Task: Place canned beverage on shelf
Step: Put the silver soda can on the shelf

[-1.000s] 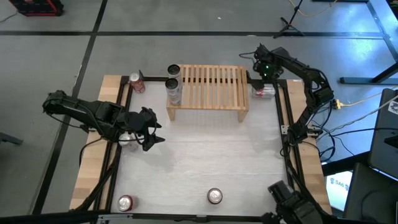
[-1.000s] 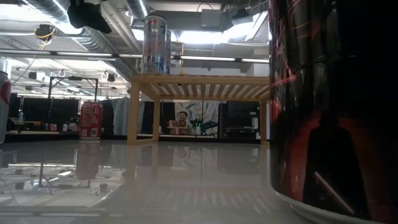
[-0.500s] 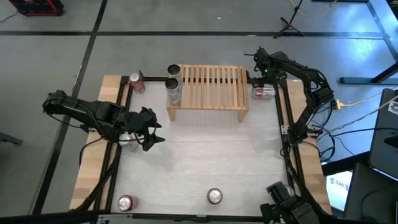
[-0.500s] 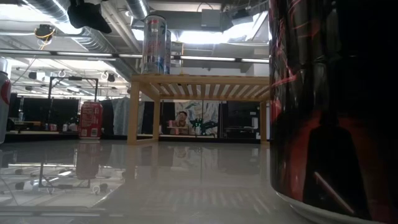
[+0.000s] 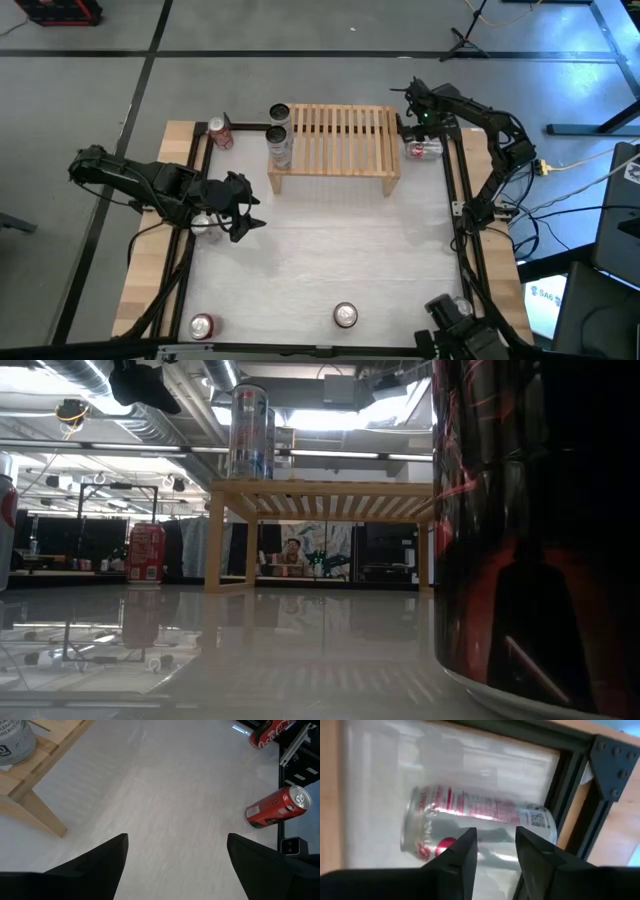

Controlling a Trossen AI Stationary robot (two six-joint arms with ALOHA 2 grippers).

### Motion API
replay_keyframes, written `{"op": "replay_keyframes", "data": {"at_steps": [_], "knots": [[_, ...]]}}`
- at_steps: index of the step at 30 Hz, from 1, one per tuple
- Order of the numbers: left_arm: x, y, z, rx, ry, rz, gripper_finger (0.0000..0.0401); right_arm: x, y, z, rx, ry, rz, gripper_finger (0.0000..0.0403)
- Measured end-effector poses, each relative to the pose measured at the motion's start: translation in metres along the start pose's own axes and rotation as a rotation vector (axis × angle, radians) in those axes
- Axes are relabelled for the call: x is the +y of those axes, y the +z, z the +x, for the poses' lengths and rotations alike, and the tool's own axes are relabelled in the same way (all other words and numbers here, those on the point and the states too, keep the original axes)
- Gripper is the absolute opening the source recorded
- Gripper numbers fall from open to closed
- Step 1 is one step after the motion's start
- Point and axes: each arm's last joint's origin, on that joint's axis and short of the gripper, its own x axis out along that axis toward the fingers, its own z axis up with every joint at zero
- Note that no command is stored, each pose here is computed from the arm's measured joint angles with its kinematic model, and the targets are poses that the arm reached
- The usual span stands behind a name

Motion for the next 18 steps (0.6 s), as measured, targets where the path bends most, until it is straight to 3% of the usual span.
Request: {"op": "replay_keyframes", "data": {"at_steps": [10, 18], "knots": [[0.000, 0.000, 0.000, -0.005, 0.005, 0.000, 0.0330, 0.002, 0.009, 0.002, -0.099, 0.003, 0.022, 0.0122], [0.000, 0.000, 0.000, -0.005, 0.005, 0.000, 0.0330, 0.003, -0.016, 0.029, 0.060, 0.020, 0.015, 0.0122]]}}
